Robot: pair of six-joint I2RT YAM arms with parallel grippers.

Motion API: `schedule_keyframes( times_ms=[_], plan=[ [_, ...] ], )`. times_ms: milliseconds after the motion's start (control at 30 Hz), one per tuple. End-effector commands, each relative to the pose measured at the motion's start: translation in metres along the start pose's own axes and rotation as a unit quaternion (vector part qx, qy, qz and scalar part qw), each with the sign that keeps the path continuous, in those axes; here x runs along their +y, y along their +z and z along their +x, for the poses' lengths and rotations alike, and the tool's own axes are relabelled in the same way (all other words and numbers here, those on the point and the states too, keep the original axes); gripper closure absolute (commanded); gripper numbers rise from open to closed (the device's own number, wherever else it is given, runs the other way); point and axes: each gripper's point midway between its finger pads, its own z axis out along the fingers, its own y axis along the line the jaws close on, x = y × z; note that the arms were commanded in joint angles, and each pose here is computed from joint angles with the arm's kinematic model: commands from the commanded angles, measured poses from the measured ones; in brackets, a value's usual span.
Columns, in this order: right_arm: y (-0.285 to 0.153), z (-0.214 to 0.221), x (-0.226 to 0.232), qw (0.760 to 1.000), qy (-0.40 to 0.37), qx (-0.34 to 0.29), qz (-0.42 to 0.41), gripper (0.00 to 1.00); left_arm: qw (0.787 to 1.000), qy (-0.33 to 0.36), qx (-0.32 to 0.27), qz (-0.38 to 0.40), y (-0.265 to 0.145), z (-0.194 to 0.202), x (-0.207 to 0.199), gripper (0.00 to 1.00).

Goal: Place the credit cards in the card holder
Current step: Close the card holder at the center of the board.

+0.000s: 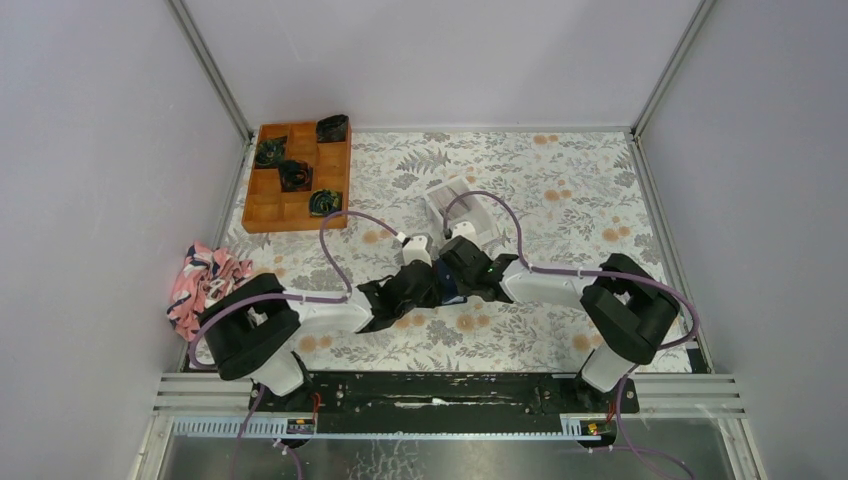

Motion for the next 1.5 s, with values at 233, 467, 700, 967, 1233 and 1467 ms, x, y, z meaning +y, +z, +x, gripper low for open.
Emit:
schedule_keyframes(
  times_ms=[233, 467, 700, 967, 1233, 1467],
  plan=[
    [-0.016, 0.014, -0.011, 1.0, 0.022, 0.0, 0.009, 0.69, 0.999, -0.007, -0.024, 0.02, 0.015, -0.012, -0.035, 1.0],
    [-0.018, 0.01, -0.017, 0.999, 0.032, -0.013, 0.009, 0.66, 1.0, 0.007, -0.002, 0.0, 0.022, 0.004, -0.03, 1.0],
    [-0.021, -0.002, -0.018, 0.999, 0.033, -0.026, 0.006, 0.63, 1.0, 0.01, 0.004, -0.017, 0.02, 0.011, -0.02, 1.0],
    [-0.027, -0.012, -0.014, 0.999, 0.032, -0.031, -0.003, 0.61, 1.0, 0.015, 0.001, -0.027, 0.014, 0.013, -0.015, 1.0],
    [-0.036, -0.017, -0.013, 0.999, 0.035, -0.039, -0.014, 0.58, 0.999, 0.014, -0.007, -0.03, 0.006, 0.01, -0.014, 1.0],
    [-0.041, -0.024, -0.006, 0.998, 0.035, -0.042, -0.031, 0.56, 0.999, 0.014, -0.014, -0.036, 0.002, 0.008, -0.01, 1.0]
  ],
)
